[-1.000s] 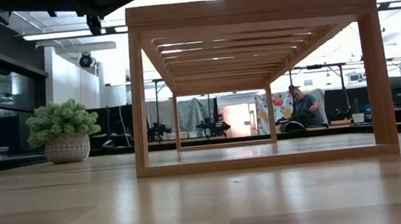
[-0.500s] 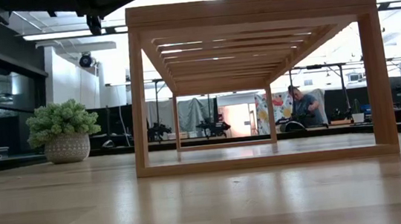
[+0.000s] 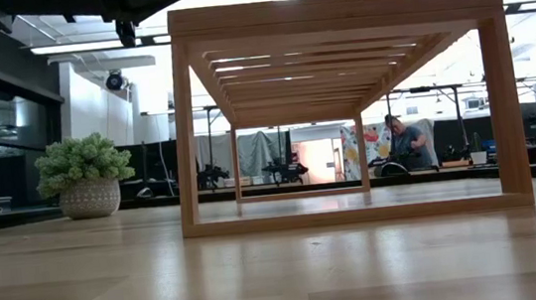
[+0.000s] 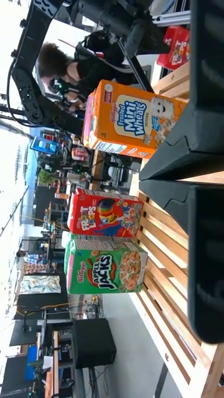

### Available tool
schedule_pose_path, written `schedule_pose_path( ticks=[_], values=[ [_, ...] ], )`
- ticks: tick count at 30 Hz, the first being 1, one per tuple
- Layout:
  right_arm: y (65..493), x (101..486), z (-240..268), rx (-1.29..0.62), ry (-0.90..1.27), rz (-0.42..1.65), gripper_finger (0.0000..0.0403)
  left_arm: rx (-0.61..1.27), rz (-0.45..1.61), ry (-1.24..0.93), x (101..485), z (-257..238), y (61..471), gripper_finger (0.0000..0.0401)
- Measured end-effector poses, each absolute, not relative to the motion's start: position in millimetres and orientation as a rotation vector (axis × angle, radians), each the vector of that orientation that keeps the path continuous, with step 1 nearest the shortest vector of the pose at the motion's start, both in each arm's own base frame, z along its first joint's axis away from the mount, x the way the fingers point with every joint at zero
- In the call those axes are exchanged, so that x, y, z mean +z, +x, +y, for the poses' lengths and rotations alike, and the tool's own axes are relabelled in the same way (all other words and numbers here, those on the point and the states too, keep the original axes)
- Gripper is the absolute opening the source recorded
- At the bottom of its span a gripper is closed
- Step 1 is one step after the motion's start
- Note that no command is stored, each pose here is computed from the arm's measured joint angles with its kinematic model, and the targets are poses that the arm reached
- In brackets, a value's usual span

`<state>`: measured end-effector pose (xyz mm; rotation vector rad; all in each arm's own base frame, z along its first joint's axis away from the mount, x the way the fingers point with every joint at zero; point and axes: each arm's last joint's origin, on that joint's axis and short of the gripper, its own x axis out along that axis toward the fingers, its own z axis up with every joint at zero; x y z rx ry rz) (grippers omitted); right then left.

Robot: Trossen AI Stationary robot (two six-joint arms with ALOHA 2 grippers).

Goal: Stack cereal on shelf
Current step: Put the red cereal box on the shelf aligned with the other red cereal box

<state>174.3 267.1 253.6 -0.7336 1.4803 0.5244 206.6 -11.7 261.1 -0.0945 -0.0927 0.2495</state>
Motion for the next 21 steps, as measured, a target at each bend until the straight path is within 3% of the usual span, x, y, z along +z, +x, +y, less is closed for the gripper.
schedule_pose_path(
  ticks=[11,21],
  values=[
    [174.5,254.0,265.3,0.492,-0.765,1.469,0.0243,0.250,-0.093,-0.094,261.1,-11.7,206.6,0.0000],
    [173.6,253.8,266.1,0.439,-0.655,1.508,0.0243,0.249,-0.093,-0.095,261.1,-11.7,206.6,0.0000]
  ],
)
